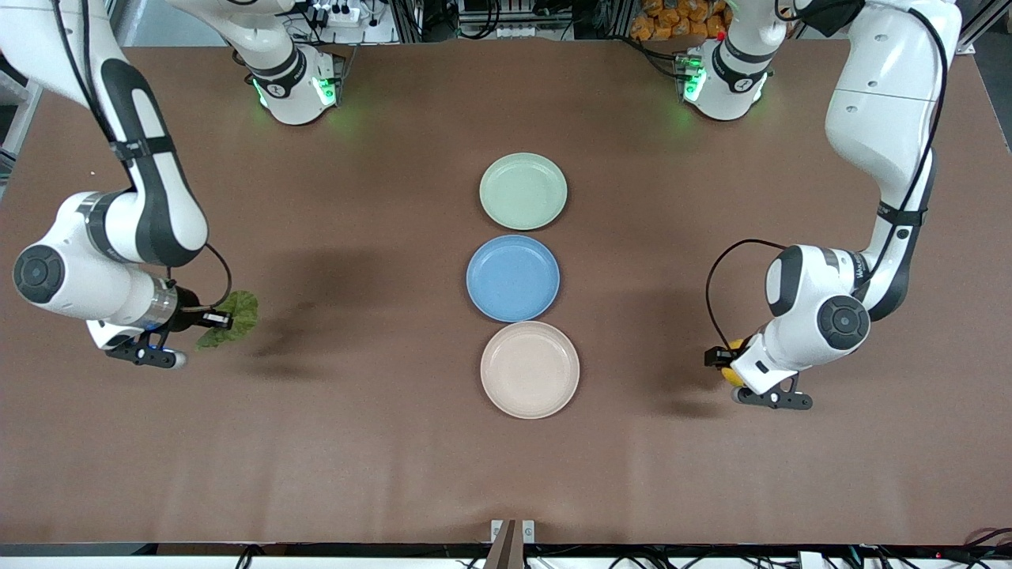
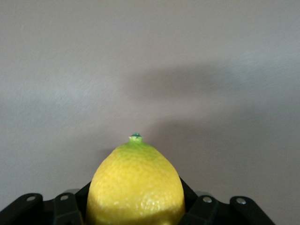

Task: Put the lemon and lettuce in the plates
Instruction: 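Carry the lettuce to the green plate while the left gripper carries the lemon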

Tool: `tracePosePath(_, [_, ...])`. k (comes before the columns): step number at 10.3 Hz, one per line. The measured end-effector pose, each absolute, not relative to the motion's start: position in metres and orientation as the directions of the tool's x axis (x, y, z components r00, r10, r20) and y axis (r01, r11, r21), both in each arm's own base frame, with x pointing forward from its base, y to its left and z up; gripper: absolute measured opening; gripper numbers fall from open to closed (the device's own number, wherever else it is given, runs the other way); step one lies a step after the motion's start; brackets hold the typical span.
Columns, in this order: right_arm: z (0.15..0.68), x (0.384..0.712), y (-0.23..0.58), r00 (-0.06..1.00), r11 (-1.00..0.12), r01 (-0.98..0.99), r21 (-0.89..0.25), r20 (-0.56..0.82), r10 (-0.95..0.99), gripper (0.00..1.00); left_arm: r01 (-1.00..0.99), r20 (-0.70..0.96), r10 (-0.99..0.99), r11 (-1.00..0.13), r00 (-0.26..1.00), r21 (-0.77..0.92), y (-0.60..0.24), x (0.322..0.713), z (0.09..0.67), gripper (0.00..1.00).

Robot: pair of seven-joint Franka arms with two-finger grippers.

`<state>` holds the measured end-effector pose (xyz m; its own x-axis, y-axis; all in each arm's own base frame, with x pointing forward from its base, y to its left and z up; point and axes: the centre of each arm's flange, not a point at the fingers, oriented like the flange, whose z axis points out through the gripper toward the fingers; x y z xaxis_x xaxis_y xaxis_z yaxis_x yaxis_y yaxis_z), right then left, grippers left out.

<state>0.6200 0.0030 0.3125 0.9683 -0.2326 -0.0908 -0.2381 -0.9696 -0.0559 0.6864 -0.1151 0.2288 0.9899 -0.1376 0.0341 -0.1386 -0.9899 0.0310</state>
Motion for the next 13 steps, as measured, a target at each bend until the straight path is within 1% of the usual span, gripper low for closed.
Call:
tracePosePath(4, [0.351,0.599,0.11,0.935,-0.938,-0.346,-0.038,-0.098,-0.341,0.04,-0.112,0.081,-0.108,-0.993,0.991,0.044,-0.185,0.69,0.26,0.58])
tracePosePath(7, [0.373,0.572,0.18,0.905,-0.911,-0.412,-0.007,-0.124,-0.408,0.04,-0.034,0.096,-0.026,-0.996,0.995,0.088,-0.256,0.677,0.275,0.58])
tracePosePath(10, [0.393,0.529,0.271,0.867,-0.875,-0.484,-0.001,-0.134,-0.48,0.04,-0.016,0.118,-0.001,-0.992,0.993,0.122,-0.306,0.667,0.292,0.58])
tracePosePath(13, [0.403,0.487,0.341,0.872,-0.881,-0.473,-0.019,-0.156,-0.465,0.04,0.023,0.128,0.043,-0.988,0.991,0.151,-0.347,0.662,0.294,0.58])
